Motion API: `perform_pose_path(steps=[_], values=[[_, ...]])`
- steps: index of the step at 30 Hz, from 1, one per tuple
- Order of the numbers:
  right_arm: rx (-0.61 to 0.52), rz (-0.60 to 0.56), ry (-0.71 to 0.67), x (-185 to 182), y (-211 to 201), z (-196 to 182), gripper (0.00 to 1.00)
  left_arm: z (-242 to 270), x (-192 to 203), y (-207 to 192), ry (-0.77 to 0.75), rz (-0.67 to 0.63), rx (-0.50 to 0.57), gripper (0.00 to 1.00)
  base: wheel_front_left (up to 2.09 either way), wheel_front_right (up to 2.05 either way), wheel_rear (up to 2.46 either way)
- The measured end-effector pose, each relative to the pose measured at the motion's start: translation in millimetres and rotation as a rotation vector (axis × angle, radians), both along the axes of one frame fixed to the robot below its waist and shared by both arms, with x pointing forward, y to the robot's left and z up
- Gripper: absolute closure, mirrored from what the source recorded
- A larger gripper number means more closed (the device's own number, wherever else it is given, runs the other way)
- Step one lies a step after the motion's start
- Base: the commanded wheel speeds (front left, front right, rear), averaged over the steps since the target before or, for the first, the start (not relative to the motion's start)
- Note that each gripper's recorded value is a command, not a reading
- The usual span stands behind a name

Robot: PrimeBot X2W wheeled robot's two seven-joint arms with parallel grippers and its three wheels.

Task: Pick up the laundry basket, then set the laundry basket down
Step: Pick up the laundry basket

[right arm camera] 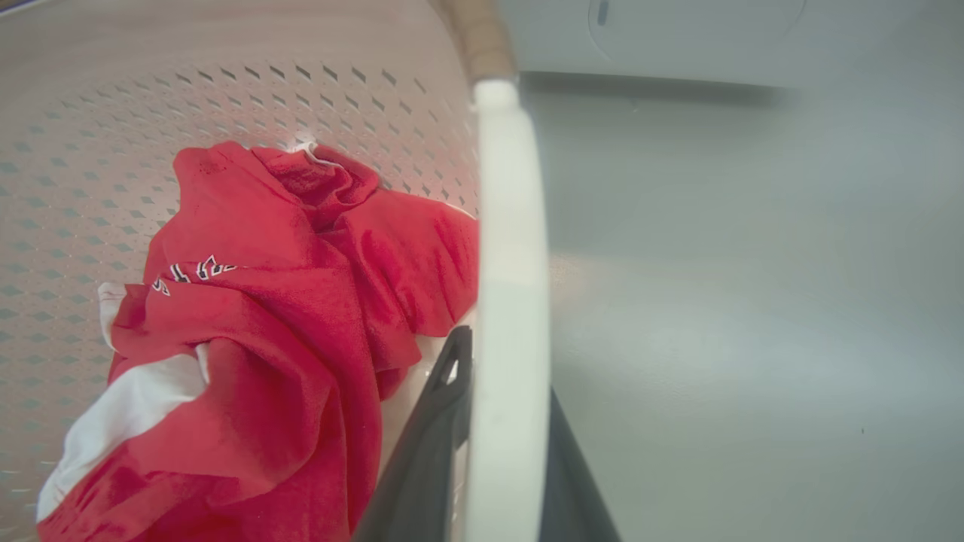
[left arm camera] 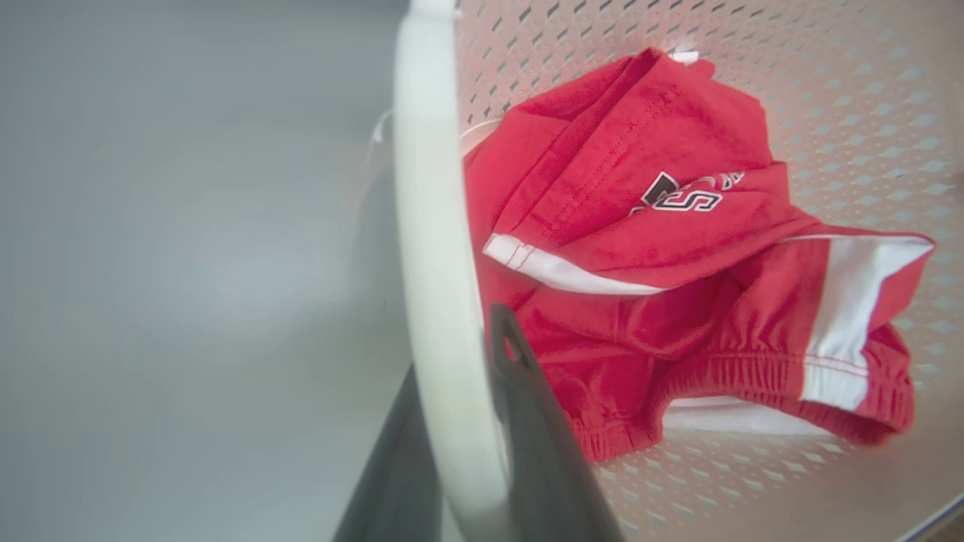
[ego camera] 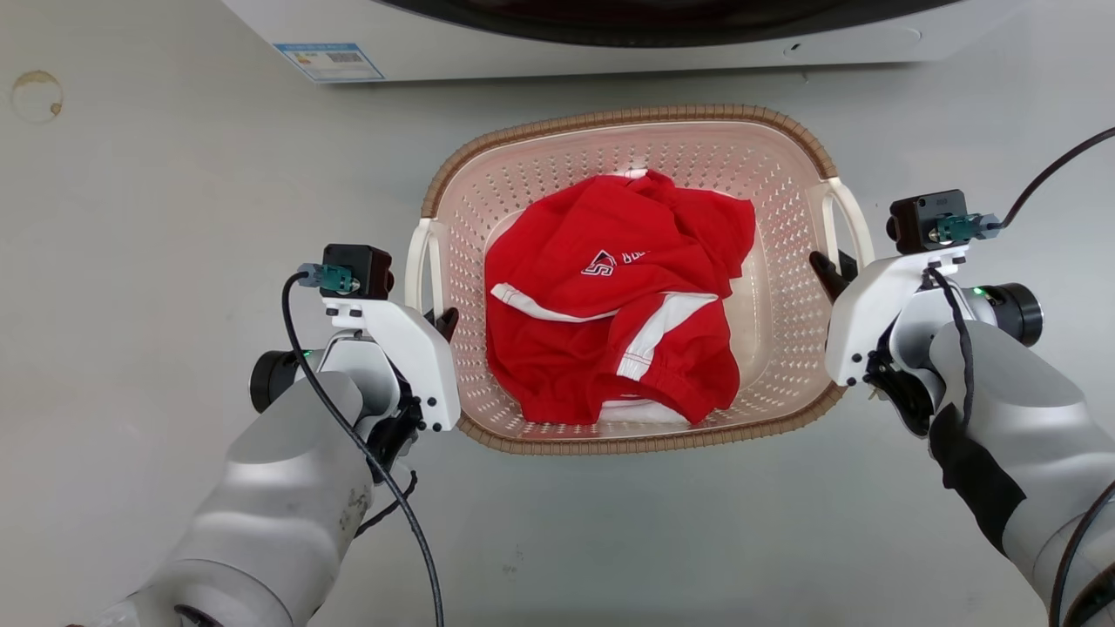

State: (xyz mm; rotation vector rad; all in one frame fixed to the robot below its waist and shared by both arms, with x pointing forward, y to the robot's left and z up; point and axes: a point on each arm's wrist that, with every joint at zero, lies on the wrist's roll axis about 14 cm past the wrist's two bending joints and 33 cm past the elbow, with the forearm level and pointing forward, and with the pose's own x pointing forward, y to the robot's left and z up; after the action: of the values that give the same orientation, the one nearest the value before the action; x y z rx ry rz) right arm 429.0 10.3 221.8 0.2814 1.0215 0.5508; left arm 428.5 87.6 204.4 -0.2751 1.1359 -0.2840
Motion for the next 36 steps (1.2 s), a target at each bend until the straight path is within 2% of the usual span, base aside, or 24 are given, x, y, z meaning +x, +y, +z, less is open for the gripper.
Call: perform_pose_path(steps=[5, 23, 36], values=[[-0.004, -0.002, -0.003, -2, -1, 15, 1.0, 14, -5, 0, 0.001, -0.002, -0.003, 1.0, 0.0, 0.0, 0.0], [0.028, -0.097, 0.036, -48, -7, 50, 1.0, 56, -30, -1, 0.026, -0.027, -0.01, 1.0, 0.0, 0.0, 0.0], [0.043, -0.07, 0.042, -89, -1, 80, 1.0, 82, -70, 4, 0.063, -0.036, -0.002, 1.0, 0.0, 0.0, 0.0]])
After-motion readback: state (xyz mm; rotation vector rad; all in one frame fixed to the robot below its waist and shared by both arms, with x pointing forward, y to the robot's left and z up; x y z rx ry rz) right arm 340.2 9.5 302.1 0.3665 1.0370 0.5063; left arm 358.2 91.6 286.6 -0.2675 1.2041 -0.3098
